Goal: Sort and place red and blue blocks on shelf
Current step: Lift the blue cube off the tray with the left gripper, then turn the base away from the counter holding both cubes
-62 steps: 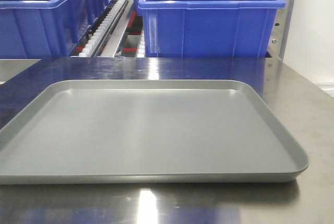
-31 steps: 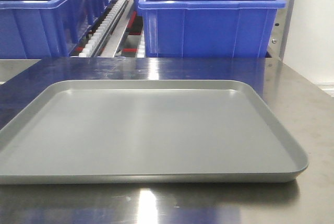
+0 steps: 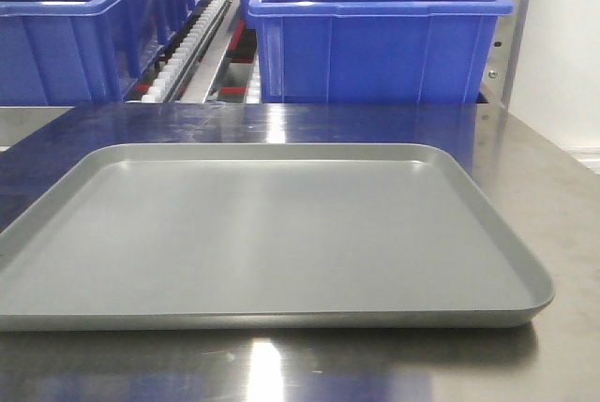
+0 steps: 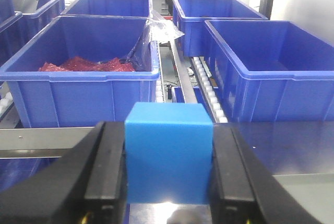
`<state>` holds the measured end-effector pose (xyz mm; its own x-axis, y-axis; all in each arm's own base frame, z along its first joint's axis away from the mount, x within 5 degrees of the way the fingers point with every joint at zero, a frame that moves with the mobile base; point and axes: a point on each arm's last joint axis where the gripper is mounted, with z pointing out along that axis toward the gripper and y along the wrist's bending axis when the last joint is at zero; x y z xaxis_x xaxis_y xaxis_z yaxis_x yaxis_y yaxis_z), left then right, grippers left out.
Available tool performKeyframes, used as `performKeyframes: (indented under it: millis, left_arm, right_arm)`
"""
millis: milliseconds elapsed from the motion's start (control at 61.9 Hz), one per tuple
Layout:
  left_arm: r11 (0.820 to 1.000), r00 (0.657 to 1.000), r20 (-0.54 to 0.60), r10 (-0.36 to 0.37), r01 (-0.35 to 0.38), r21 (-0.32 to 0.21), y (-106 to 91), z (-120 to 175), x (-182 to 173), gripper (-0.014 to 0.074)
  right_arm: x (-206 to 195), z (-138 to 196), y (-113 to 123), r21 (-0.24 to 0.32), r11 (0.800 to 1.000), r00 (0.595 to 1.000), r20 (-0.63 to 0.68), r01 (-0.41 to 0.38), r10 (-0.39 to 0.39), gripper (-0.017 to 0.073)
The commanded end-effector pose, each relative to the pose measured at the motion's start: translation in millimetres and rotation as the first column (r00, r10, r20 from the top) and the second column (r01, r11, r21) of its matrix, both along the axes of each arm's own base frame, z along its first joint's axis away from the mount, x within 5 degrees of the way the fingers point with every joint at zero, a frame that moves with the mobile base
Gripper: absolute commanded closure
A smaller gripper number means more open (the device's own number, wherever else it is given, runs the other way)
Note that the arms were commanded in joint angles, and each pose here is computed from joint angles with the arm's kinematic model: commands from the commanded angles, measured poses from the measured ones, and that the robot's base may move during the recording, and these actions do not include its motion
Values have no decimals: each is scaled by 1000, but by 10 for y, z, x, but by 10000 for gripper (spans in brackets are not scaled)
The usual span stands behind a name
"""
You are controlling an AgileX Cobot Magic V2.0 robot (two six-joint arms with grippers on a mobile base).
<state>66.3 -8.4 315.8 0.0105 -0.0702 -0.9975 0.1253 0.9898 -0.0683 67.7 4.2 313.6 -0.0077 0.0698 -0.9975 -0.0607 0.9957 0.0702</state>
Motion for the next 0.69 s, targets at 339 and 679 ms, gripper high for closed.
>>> performKeyframes:
  millis: [339, 679]
  left_arm:
    - [1000, 994, 112, 4, -3, -12, 4, 175, -13, 471]
    - [1000, 994, 112, 4, -3, -12, 4, 175, -13, 471]
  right_arm:
    - [-9, 171, -8, -11, 1000, 994, 112, 11, -10, 503]
    - [-9, 171, -8, -11, 1000, 994, 112, 11, -10, 503]
